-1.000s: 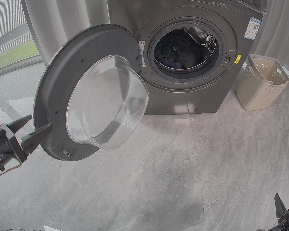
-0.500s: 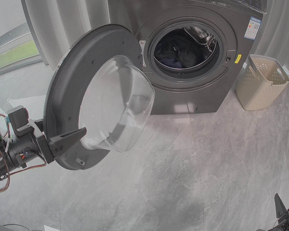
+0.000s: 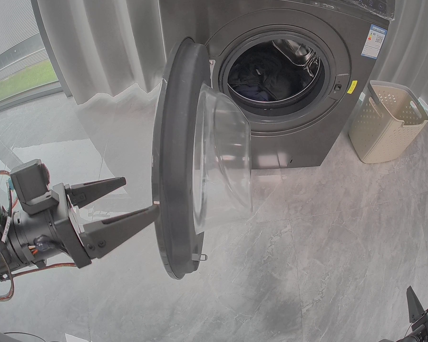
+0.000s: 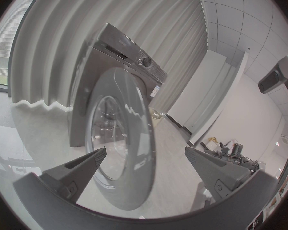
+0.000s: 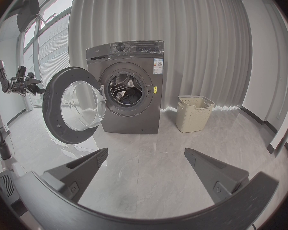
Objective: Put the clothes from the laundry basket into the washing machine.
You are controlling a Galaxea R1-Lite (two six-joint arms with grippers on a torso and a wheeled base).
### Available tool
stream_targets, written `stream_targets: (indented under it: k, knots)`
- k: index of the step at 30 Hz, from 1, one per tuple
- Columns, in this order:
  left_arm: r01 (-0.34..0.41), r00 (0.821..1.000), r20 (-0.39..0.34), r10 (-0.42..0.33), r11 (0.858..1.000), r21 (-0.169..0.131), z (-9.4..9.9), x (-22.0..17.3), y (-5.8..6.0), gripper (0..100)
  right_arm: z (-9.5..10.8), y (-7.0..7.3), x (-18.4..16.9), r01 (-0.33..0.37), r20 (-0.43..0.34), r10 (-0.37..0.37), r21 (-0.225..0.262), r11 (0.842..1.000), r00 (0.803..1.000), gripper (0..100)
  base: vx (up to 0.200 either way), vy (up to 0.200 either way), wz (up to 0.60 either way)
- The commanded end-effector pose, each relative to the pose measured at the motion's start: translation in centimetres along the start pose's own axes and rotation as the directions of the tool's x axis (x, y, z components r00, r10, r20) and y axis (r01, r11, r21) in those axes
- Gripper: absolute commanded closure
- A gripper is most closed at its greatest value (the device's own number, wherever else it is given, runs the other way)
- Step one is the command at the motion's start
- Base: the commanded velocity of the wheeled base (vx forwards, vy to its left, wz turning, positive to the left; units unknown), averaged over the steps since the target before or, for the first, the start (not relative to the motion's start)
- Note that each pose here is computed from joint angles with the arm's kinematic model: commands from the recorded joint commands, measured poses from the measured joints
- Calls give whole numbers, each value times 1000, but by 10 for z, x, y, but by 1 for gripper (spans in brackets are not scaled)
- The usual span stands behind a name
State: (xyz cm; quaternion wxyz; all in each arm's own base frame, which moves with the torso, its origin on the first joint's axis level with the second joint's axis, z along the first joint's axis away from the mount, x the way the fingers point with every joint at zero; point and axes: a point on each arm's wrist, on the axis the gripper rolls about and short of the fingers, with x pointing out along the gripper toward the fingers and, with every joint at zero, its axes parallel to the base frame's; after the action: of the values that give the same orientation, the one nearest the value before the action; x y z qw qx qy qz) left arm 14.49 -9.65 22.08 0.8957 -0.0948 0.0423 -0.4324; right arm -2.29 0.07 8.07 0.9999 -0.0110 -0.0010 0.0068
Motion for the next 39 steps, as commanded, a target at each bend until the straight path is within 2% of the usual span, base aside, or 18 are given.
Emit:
stream_targets:
  k: [1, 4, 8, 13, 18, 24, 29, 36, 39]
  knots:
    - [-110, 992, 71, 108, 994, 21, 12, -13, 12, 0, -5, 0, 1, 1, -7, -1, -1, 1000, 1000, 0, 0, 0, 0]
    - [-183, 980, 86, 180, 983, 21, 16, -17, 25, 0, -5, 0, 0, 0, -7, 0, -1, 1000, 1000, 0, 0, 0, 0]
    - [-211, 976, 57, 210, 977, 9, 11, -12, 33, 0, -5, 0, 1, 0, -7, 0, -1, 1000, 1000, 0, 0, 0, 0]
    - [-200, 980, -5, 200, 980, -6, 3, 8, 43, 0, -5, 0, 1, 0, -8, 0, -1, 1000, 1000, 0, 0, 0, 0]
    - [-170, 985, -29, 169, 985, -9, 5, 33, 48, 0, -5, 0, 1, 0, -8, 0, -1, 1000, 1000, 0, 0, 0, 0]
    - [-117, 992, -44, 116, 993, -10, 8, 62, 48, 0, -5, 0, 1, 0, -8, 0, -1, 1000, 1000, 0, 0, 0, 0]
    - [-82, 995, -62, 81, 996, -16, 4, 94, 42, 0, -5, 0, 1, 1, -8, -1, -1, 1000, 1000, 0, 0, 0, 0]
    - [-53, 998, 17, 53, 999, 4, 5, 126, 39, 0, -5, 0, 1, 0, -8, 0, -1, 1000, 1000, 0, 0, 0, 0]
    - [-49, 999, 22, 49, 999, 4, 4, 138, 40, 0, -5, 0, 1, 1, -8, -1, -1, 1000, 1000, 0, 0, 0, 0]
